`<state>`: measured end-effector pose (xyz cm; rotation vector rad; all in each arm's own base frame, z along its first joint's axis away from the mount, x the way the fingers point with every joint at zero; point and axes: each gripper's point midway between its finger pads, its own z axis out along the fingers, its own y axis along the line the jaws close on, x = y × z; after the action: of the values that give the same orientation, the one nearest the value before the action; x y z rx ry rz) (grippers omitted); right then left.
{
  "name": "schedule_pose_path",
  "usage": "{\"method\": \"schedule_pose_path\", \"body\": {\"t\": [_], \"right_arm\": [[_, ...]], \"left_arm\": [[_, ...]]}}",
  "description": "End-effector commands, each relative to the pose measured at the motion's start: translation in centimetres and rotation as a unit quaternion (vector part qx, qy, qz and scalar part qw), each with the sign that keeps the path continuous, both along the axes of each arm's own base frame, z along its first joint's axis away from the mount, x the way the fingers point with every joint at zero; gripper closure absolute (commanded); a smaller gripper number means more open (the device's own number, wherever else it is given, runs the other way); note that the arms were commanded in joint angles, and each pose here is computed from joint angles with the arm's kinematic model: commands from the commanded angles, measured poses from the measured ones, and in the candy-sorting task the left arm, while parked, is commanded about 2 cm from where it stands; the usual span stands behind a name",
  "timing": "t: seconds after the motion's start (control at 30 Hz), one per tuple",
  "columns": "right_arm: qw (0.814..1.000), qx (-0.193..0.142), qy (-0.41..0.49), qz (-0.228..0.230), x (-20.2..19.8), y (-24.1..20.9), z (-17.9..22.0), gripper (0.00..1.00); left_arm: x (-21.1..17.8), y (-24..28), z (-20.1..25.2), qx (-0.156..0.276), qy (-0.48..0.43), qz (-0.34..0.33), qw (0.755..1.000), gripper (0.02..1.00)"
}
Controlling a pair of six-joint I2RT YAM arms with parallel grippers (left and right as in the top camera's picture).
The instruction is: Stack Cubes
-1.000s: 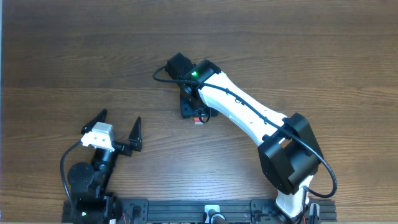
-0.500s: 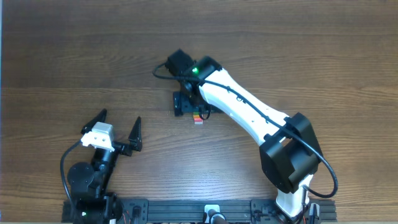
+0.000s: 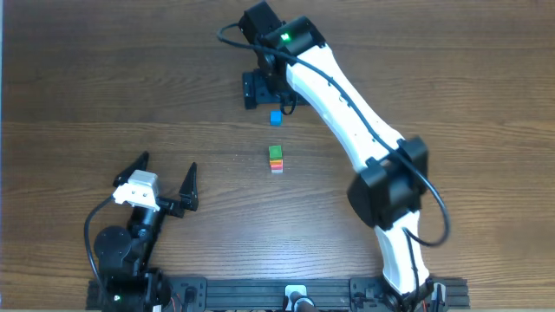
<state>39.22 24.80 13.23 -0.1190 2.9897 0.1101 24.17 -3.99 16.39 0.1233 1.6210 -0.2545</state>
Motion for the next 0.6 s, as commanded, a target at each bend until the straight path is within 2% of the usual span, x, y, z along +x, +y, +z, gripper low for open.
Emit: {"method": "schedule_pose_path", "body": {"t": [0.03,0.1,0.33,0.6], "right_arm": [[1.0,-0.006,0.029,0.008,1.6,0.1,-4.6,0.009],[0.999,0.001,0.038,0.007,2.1,0.4,-6.3,0.009],[0.998,-0.009,0.063,0.004,2.4,0.5,-10.6,0.009],[0.997,-0.01,0.082,-0.009,2.2,0.7,-12.5,0.025]], "left_arm": [[0.0,0.2,-0.2,-0.007,0.003,0.004,1.0,0.023],[0.0,0.2,-0.2,-0.007,0.003,0.004,1.0,0.02],[0.0,0.2,-0.2,-0.007,0.003,0.004,1.0,0.018],[0.0,0.2,-0.2,-0.007,0.003,0.004,1.0,0.018]]}}
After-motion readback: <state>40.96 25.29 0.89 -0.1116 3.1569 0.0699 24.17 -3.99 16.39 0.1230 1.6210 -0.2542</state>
